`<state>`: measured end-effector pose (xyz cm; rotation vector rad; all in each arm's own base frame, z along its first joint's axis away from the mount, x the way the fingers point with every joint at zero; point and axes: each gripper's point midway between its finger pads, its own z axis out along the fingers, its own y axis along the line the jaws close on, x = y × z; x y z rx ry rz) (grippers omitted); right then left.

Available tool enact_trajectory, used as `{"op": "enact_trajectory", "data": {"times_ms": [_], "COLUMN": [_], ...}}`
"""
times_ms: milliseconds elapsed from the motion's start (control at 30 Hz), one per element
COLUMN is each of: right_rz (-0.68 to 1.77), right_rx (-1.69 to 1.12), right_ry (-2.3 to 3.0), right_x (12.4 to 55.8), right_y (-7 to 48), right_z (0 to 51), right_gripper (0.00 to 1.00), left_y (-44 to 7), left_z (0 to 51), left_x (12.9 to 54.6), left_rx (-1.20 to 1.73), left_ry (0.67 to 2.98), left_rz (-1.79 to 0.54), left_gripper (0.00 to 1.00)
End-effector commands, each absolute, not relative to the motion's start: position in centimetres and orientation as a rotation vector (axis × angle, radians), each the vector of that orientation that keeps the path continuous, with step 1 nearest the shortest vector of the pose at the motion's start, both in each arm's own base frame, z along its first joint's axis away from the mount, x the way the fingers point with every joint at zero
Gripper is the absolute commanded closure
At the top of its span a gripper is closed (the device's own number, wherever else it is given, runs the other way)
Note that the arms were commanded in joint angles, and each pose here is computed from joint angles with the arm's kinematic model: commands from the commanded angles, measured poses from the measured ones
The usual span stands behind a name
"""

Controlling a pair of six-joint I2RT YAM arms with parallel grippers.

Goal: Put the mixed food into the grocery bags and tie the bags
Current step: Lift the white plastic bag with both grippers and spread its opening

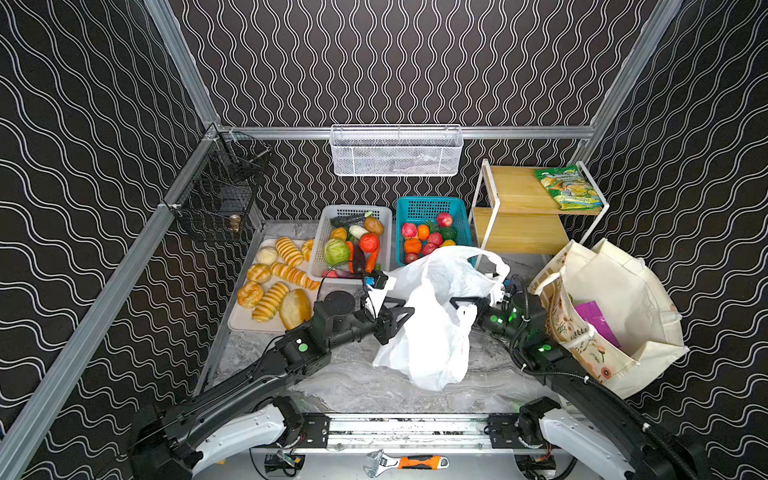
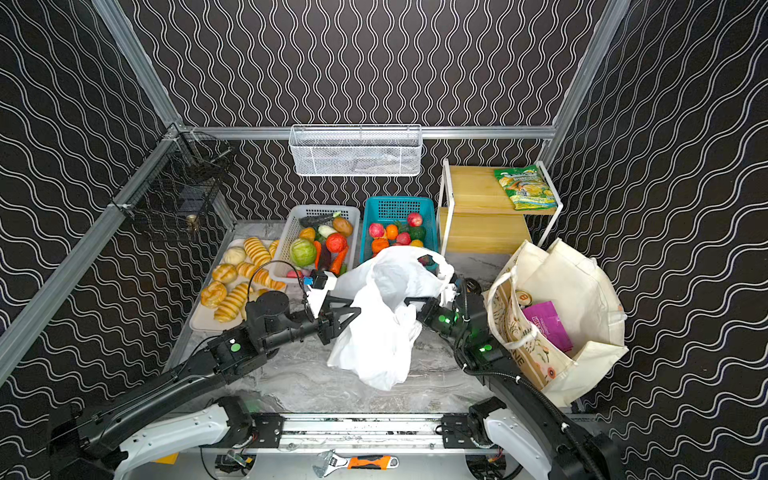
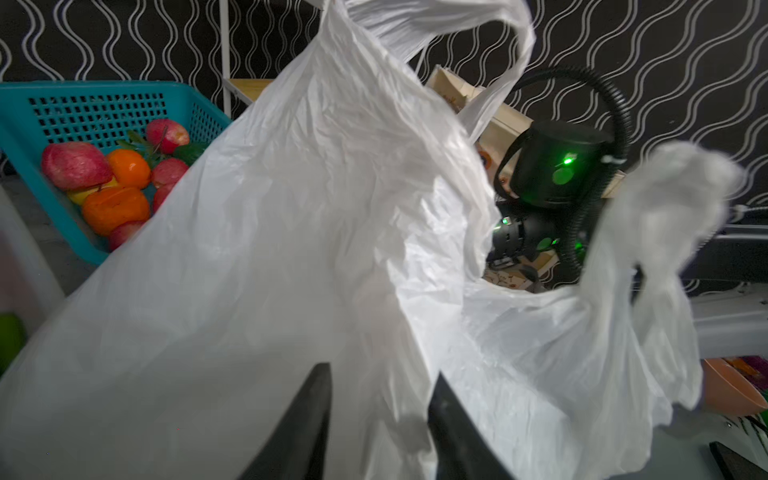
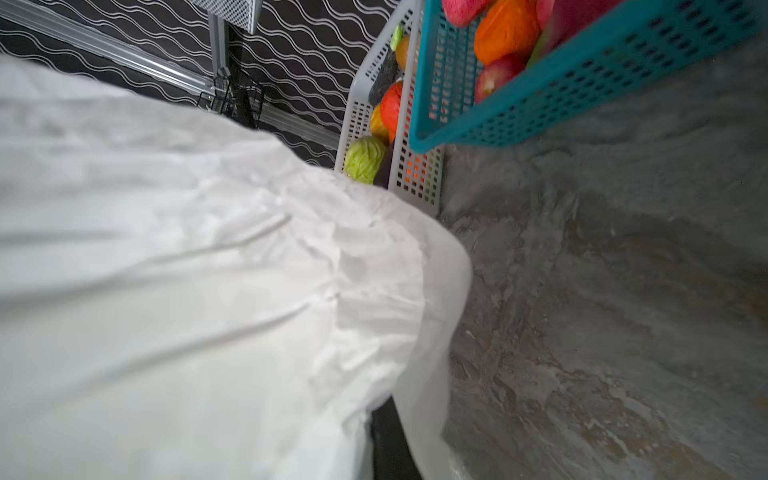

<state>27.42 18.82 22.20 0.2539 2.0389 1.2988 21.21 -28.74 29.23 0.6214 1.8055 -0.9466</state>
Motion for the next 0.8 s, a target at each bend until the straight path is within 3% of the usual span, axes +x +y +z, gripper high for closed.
{"op": "enact_trajectory", "data": {"times_ms": [0,167,333,600,767], "right_rz": [0.997,0.805,0.821,0.838,0.854], "right_rx": [0.274,0.263,0.374,0.566,0.594], "right_ry": [2.217,2.404,2.416,2.331,2.318], "right_x": [27.5,27.0,27.7,29.5,29.9], "right_y": [16.4,15.1,15.1,14.6,14.7], "right_z": [20.6,20.9,22.5,24.4,24.4], "right_gripper": [1.00,1.00,1.00,1.00,1.00], "left_y": [-26.5,-25.4,-29.2,-32.6,-31.7], "left_z": [29.0,32.3,33.9,32.5,28.7], "left_x": [22.8,22.9,20.6,16.6,16.2], "left_rx": [0.503,0.508,0.739,0.933,0.956], "left_ry": [1.897,1.842,1.873,2.033,2.217], "left_rz": [-0.798,-0.736,-0.902,-1.166,-1.091], "left_gripper": [0.25,0.22,0.22,0.12,0.12]}}
